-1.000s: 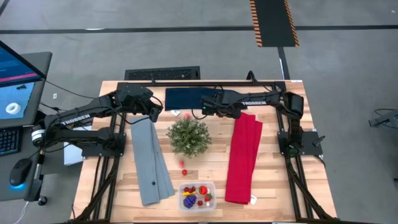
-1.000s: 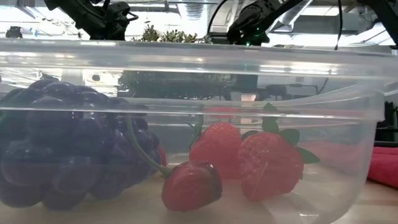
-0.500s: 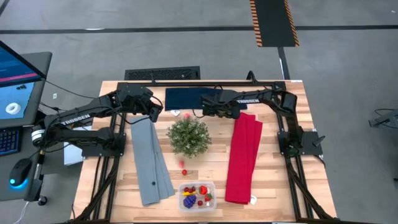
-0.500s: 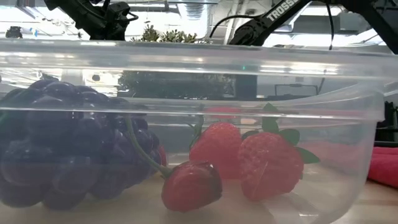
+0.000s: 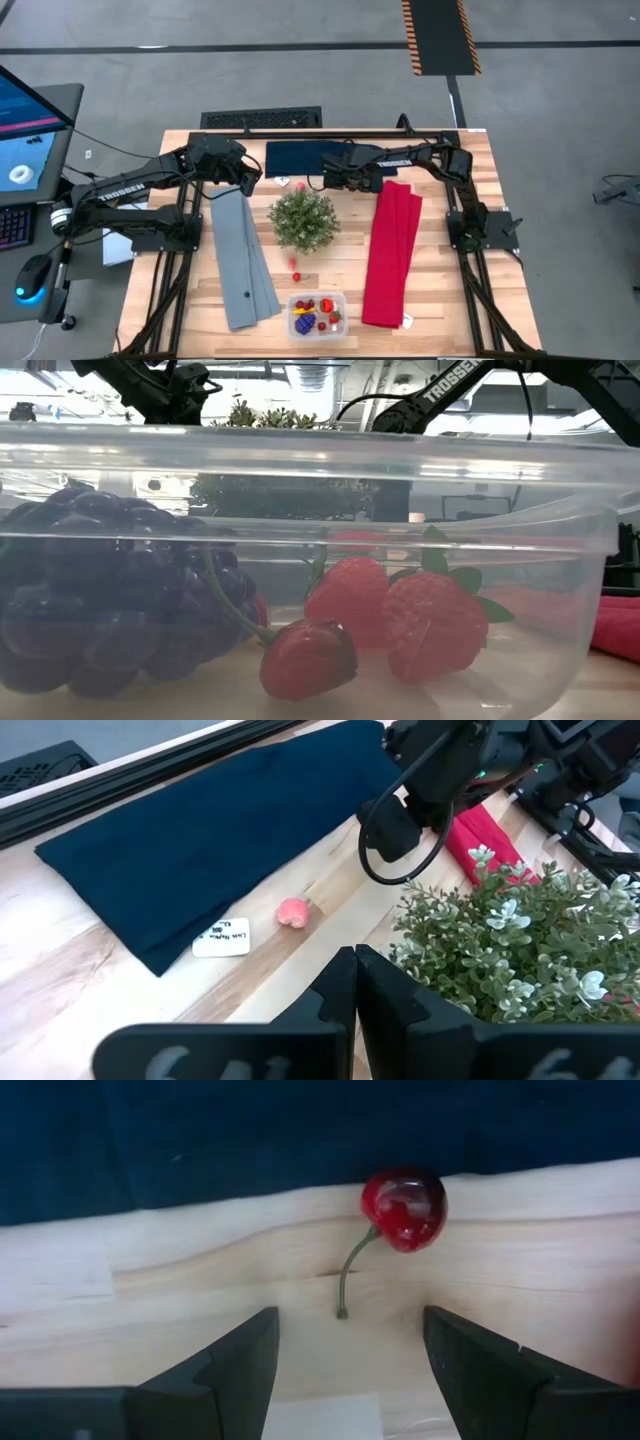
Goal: Pick and placing Produce into tupperware
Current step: Put the top cherry into the transparent container
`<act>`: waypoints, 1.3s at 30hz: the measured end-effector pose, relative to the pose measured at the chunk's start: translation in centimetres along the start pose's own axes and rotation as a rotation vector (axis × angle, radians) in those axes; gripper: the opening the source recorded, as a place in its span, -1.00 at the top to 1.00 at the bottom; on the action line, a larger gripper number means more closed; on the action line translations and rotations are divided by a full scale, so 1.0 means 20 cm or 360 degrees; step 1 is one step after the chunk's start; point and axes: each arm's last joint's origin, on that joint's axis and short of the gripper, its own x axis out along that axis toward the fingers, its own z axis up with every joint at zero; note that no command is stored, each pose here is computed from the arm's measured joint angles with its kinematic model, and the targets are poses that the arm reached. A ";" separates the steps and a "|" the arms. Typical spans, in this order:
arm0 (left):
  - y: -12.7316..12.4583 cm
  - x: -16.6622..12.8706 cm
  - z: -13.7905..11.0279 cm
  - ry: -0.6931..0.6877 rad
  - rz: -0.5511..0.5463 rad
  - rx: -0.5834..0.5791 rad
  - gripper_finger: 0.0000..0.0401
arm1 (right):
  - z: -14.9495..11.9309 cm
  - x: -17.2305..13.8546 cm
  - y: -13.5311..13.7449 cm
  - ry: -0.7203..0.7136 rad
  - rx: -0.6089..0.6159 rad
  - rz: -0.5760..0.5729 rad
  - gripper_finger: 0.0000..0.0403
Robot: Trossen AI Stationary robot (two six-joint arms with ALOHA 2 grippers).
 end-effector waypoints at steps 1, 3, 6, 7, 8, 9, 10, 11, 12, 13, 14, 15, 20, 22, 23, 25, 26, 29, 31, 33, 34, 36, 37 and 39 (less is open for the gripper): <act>0.00 0.00 0.00 0.0000 0.0000 0.0000 1.00 | 0.00 0.00 0.00 0.0001 0.0005 0.0001 -0.33; 0.00 0.00 0.00 -0.0001 0.0000 0.0000 1.00 | 0.01 0.00 0.00 0.0003 0.0011 0.0002 -0.33; 0.00 0.00 0.00 0.0000 0.0000 0.0000 1.00 | 0.03 0.00 0.00 0.0007 0.0012 0.0008 -0.25; 0.00 0.00 0.00 -0.0001 0.0000 0.0000 1.00 | 0.03 0.00 0.00 0.0006 0.0007 0.0010 -0.21; 0.00 0.00 0.00 0.0000 0.0000 0.0000 1.00 | 0.03 0.00 0.00 0.0003 -0.0002 0.0013 -0.16; 0.00 0.00 0.00 0.0000 0.0000 0.0000 1.00 | 0.04 0.00 0.00 0.0001 -0.0009 0.0014 -0.10; 0.00 0.00 0.00 -0.0001 0.0000 0.0000 1.00 | 0.04 0.01 -0.01 -0.0001 -0.0012 0.0015 -0.03; 0.00 0.00 0.00 0.0000 0.0000 0.0000 1.00 | 0.05 0.01 -0.01 -0.0003 -0.0013 0.0017 0.04; 0.00 0.00 0.00 0.0000 0.0000 0.0000 1.00 | 0.05 0.01 -0.01 -0.0005 -0.0012 0.0020 0.11; 0.00 0.00 0.00 -0.0001 0.0000 0.0000 1.00 | 0.06 0.01 -0.01 -0.0007 -0.0019 0.0021 0.18; 0.00 0.00 0.00 0.0000 0.0000 0.0000 1.00 | 0.06 0.01 -0.01 -0.0008 -0.0028 0.0025 0.24; 0.00 0.00 0.00 0.0000 0.0000 0.0000 1.00 | 0.07 0.01 -0.01 -0.0010 -0.0029 0.0030 0.31; 0.00 0.00 0.00 -0.0001 0.0000 0.0000 1.00 | 0.09 0.01 -0.01 0.0020 -0.0029 0.0073 0.58; 0.00 0.00 0.00 0.0000 0.0000 0.0000 1.00 | 0.10 0.01 -0.01 0.0037 -0.0042 0.0084 0.70; 0.00 0.00 0.00 0.0000 0.0000 0.0000 1.00 | 0.10 0.01 0.00 0.0043 -0.0046 0.0089 0.77; 0.00 0.00 0.00 0.0000 0.0000 0.0000 1.00 | 0.10 0.01 0.00 0.0045 -0.0072 0.0099 0.91; 0.00 0.00 0.00 0.0000 0.0000 0.0001 1.00 | 0.10 0.01 0.00 0.0043 -0.0085 0.0102 0.93; 0.00 0.00 0.00 0.0000 0.0000 0.0000 1.00 | 0.10 0.01 0.00 0.0048 -0.0088 0.0101 0.91; 0.00 0.00 0.00 -0.0001 0.0000 0.0000 1.00 | 0.09 0.01 0.00 0.0056 -0.0104 0.0101 0.92; 0.00 0.00 0.00 0.0000 0.0000 0.0000 1.00 | 0.08 0.01 0.00 0.0056 -0.0143 0.0099 0.95; 0.00 0.00 0.00 0.0000 0.0000 0.0000 1.00 | 0.08 0.01 0.00 0.0057 -0.0159 0.0095 0.95; 0.00 0.00 0.00 0.0000 0.0000 0.0000 1.00 | 0.07 0.00 0.00 0.0076 -0.0181 0.0095 0.94; 0.00 0.00 0.00 -0.0001 0.0000 0.0000 1.00 | 0.07 0.00 0.00 0.0098 -0.0194 0.0096 0.94; 0.00 0.00 0.00 0.0000 0.0000 0.0000 1.00 | 0.05 -0.01 -0.01 0.0127 -0.0223 0.0087 0.93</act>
